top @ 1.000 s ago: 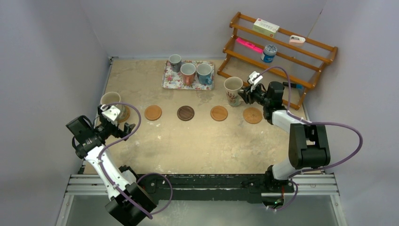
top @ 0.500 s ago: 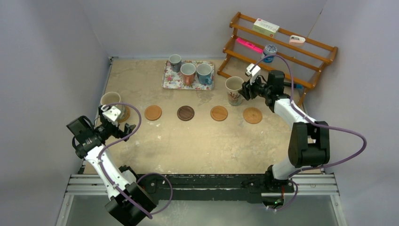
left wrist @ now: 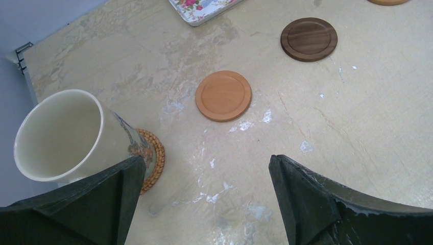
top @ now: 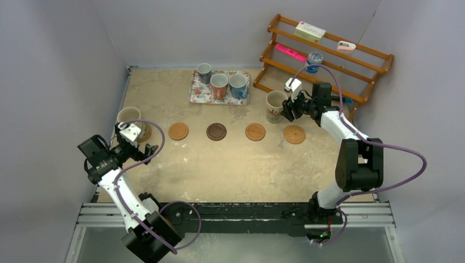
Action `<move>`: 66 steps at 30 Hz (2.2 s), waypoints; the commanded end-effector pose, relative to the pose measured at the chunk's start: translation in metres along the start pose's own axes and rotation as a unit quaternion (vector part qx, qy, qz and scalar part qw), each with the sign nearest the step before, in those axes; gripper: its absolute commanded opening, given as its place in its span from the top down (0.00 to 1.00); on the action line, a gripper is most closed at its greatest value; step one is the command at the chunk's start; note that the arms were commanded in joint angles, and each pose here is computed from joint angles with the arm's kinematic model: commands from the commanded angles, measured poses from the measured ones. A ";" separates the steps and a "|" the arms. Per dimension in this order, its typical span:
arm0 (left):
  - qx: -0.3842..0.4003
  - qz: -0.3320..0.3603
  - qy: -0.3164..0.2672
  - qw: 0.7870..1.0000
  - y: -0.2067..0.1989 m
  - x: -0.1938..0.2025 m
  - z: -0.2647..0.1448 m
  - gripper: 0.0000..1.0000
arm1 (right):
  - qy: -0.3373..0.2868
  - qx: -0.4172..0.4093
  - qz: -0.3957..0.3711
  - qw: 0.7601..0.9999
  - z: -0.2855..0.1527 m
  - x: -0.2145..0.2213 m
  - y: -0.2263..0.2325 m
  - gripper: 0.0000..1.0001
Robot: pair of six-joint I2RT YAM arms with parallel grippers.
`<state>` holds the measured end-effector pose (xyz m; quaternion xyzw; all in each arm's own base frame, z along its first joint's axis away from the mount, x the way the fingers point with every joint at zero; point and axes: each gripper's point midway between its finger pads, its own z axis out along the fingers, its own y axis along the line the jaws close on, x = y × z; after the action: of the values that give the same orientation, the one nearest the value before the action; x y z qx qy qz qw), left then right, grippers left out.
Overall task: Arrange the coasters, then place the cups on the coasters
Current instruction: Place the cup at the center of the board, then pick up the cup at the center of the board.
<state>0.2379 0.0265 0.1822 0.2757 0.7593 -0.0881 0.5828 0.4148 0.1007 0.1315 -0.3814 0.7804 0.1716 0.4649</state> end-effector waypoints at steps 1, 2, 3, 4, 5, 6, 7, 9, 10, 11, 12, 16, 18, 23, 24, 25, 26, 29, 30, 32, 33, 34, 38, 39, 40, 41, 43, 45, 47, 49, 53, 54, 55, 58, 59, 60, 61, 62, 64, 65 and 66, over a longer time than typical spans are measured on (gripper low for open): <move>0.013 0.012 -0.022 1.000 -0.003 -0.006 0.001 0.00 | 0.009 -0.024 -0.017 1.000 -0.002 0.003 0.004 0.41; 0.014 0.013 -0.022 1.000 -0.003 -0.006 0.001 0.00 | 0.013 -0.025 -0.017 0.999 -0.001 0.005 0.004 0.41; 0.015 0.013 -0.021 1.000 -0.003 -0.006 0.001 0.00 | 0.015 -0.027 -0.017 0.999 -0.001 0.007 0.003 0.41; 0.015 0.012 -0.021 1.000 -0.004 -0.006 0.001 0.00 | 0.017 -0.030 -0.016 0.999 -0.001 0.008 0.003 0.41; 0.015 0.012 -0.021 1.000 -0.004 -0.006 0.001 0.00 | 0.019 -0.033 -0.015 0.999 0.000 0.009 0.003 0.41; 0.016 0.012 -0.022 1.000 -0.004 -0.006 0.001 0.00 | 0.020 -0.035 -0.015 0.999 0.000 0.009 0.003 0.41; 0.016 0.013 -0.022 1.000 -0.004 -0.006 0.001 0.00 | 0.020 -0.036 -0.014 0.999 0.001 0.010 0.002 0.42; 0.015 0.014 -0.021 1.000 -0.004 -0.006 0.001 0.00 | 0.022 -0.038 -0.013 0.999 0.004 0.011 0.001 0.43; 0.016 0.013 -0.021 1.000 -0.004 -0.006 0.001 0.00 | 0.023 -0.039 -0.013 0.999 0.005 0.012 0.000 0.44; 0.016 0.013 -0.022 1.000 -0.005 -0.006 0.001 0.00 | 0.025 -0.040 -0.013 0.999 0.007 0.014 -0.001 0.45; 0.016 0.014 -0.021 1.000 -0.004 -0.006 0.001 0.00 | 0.026 -0.040 -0.012 0.999 0.008 0.015 -0.001 0.46; 0.017 0.013 -0.022 1.000 -0.005 -0.006 0.001 0.00 | 0.023 -0.034 -0.013 0.999 0.012 0.015 -0.006 0.51; 0.019 0.011 -0.022 1.000 -0.005 -0.005 0.001 0.00 | 0.019 -0.029 -0.016 0.999 0.012 0.012 -0.008 0.53; 0.020 0.011 -0.022 0.999 -0.005 -0.006 0.001 0.00 | 0.007 -0.017 -0.024 1.000 0.009 0.005 -0.012 0.62; 0.019 0.012 -0.022 0.999 -0.005 -0.006 0.001 0.00 | 0.005 -0.016 -0.025 1.000 0.009 0.003 -0.012 0.66; 0.020 0.012 -0.023 0.999 -0.005 -0.006 0.001 0.00 | 0.003 -0.015 -0.026 1.000 0.009 0.003 -0.012 0.70; 0.021 0.011 -0.023 0.999 -0.005 -0.006 0.002 0.00 | 0.000 -0.016 -0.028 0.999 0.009 0.002 -0.011 0.74; 0.021 0.011 -0.023 0.999 -0.006 -0.005 0.002 0.00 | -0.005 -0.018 -0.030 0.999 0.009 0.002 -0.010 0.85; 0.021 0.012 -0.023 0.999 -0.005 -0.006 0.001 0.00 | -0.005 -0.019 -0.029 0.999 0.009 0.003 -0.009 0.87; 0.021 0.011 -0.023 0.999 -0.006 -0.006 0.001 0.00 | -0.005 -0.020 -0.029 0.999 0.009 0.003 -0.009 0.92; 0.022 0.012 -0.023 0.999 -0.006 -0.006 0.002 0.00 | -0.007 -0.021 -0.029 0.999 0.010 0.002 -0.008 0.95; 0.022 0.011 -0.023 0.999 -0.006 -0.006 0.002 0.00 | -0.008 -0.019 -0.029 0.999 0.009 0.002 -0.008 1.00; 0.023 0.010 -0.023 0.999 -0.006 -0.006 0.002 0.00 | -0.030 -0.004 -0.032 0.999 0.007 -0.005 -0.010 1.00; 0.023 0.010 -0.024 0.999 -0.006 -0.006 0.002 0.00 | -0.037 0.002 -0.033 0.999 0.006 -0.008 -0.011 1.00; 0.023 0.010 -0.023 0.999 -0.006 -0.006 0.002 0.00 | -0.046 0.008 -0.035 0.998 0.004 -0.011 -0.011 1.00; 0.022 0.008 -0.023 0.999 -0.006 -0.006 0.002 0.00 | -0.054 0.014 -0.036 0.998 0.003 -0.014 -0.012 1.00; 0.024 0.005 -0.024 0.999 -0.006 -0.006 0.002 0.00 | -0.071 0.027 -0.038 0.996 -0.001 -0.022 -0.013 1.00; 0.024 0.004 -0.024 0.999 -0.006 -0.005 0.002 0.00 | -0.088 0.040 -0.042 0.994 -0.005 -0.029 -0.014 1.00; 0.026 0.001 -0.024 0.999 -0.006 -0.005 0.002 0.00 | -0.102 0.049 -0.045 0.993 -0.010 -0.035 -0.014 1.00; 0.027 -0.001 -0.024 0.999 -0.006 -0.005 0.003 0.00 | -0.110 0.056 -0.047 0.991 -0.015 -0.041 -0.015 1.00; 0.030 -0.005 -0.024 0.999 -0.007 -0.004 0.003 0.00 | -0.119 0.072 -0.056 0.989 -0.027 -0.053 -0.016 1.00; 0.031 -0.006 -0.024 0.999 -0.007 -0.004 0.003 0.00 | -0.119 0.078 -0.057 0.988 -0.031 -0.054 -0.018 1.00; 0.031 -0.007 -0.024 0.999 -0.007 -0.004 0.003 0.00 | -0.119 0.082 -0.058 0.988 -0.035 -0.057 -0.019 1.00; 0.033 -0.012 -0.024 0.999 -0.007 -0.003 0.003 0.00 | -0.118 0.094 -0.057 0.987 -0.046 -0.061 -0.022 1.00; 0.035 -0.011 -0.024 0.999 -0.007 -0.003 0.004 0.00 | -0.115 0.101 -0.052 0.987 -0.053 -0.060 -0.026 1.00; 0.037 -0.010 -0.024 0.999 -0.008 -0.003 0.004 0.00 | -0.113 0.102 -0.049 0.987 -0.057 -0.060 -0.027 1.00; 0.038 -0.010 -0.024 0.999 -0.008 -0.003 0.004 0.00 | -0.109 0.104 -0.046 0.988 -0.061 -0.059 -0.027 1.00; 0.039 -0.009 -0.024 0.999 -0.009 -0.002 0.004 0.00 | -0.104 0.107 -0.044 0.988 -0.065 -0.057 -0.028 1.00; 0.042 -0.008 -0.025 0.999 -0.010 -0.002 0.004 0.00 | -0.095 0.114 -0.039 0.988 -0.072 -0.053 -0.031 1.00; 0.044 -0.006 -0.027 0.999 -0.011 -0.003 0.004 0.00 | -0.093 0.118 -0.037 0.988 -0.076 -0.051 -0.032 1.00; 0.046 -0.001 -0.030 0.998 -0.012 -0.003 0.004 0.00 | -0.092 0.122 -0.034 0.988 -0.082 -0.049 -0.032 1.00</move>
<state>0.2350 0.0191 0.1692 0.2715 0.7634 -0.1315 0.5711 0.3978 0.0622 0.1623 -0.3259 0.7753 0.1251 0.5264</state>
